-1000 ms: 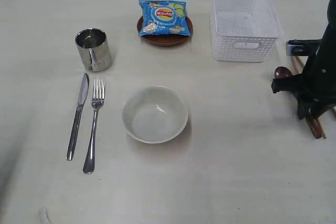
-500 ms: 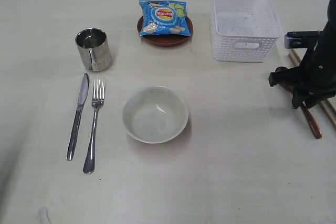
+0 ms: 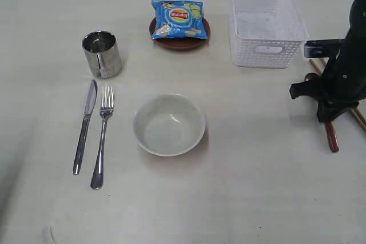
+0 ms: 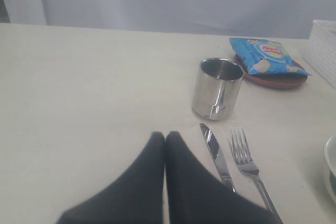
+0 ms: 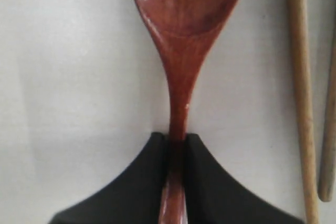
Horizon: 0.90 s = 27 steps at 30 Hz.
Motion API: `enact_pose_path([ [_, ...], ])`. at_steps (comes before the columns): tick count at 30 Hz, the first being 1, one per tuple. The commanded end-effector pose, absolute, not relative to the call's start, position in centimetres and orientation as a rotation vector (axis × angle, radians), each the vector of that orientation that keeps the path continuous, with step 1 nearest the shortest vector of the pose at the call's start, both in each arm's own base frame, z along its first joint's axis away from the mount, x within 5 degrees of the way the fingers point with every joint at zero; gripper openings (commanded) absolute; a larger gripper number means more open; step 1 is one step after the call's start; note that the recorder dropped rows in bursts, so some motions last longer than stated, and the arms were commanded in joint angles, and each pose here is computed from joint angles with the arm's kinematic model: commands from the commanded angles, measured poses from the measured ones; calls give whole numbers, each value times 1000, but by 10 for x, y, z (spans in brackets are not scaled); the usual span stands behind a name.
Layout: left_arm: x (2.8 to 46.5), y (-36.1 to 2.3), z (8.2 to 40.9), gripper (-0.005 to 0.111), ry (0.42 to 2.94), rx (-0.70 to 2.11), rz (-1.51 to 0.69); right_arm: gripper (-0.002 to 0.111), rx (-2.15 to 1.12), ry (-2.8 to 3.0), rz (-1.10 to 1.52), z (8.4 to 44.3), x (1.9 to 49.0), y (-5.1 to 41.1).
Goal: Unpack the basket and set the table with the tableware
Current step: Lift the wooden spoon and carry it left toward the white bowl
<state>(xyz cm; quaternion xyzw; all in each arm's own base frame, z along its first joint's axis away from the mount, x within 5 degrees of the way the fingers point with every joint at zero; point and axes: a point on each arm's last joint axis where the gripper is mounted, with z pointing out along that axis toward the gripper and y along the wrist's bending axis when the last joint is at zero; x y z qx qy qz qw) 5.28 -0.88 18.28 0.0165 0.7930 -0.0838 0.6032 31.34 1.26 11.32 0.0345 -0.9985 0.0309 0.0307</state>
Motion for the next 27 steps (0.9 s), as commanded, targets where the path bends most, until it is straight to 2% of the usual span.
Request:
enact_pose_path([
  [1,53,-9,182,0,1834,46,-195,-1,109,-3108,43,125,312,14],
  [7,53,-9,182,0,1834,46,-195,-1,154,-3232,-135,172,305,37],
  [12,53,-9,182,0,1834,46,-195,-1,572,-3227,-307,211,283,100],
  [15,53,-9,182,0,1834,46,-195,-1,869,-3124,-309,236,271,137],
  [21,53,-9,182,0,1834,46,-195,-1,1264,-3007,-238,283,268,201],
  [24,53,-9,182,0,1834,46,-195,-1,1397,-2991,-202,289,266,226],
  [27,53,-9,182,0,1834,46,-195,-1,1483,-2921,-131,275,260,243],
])
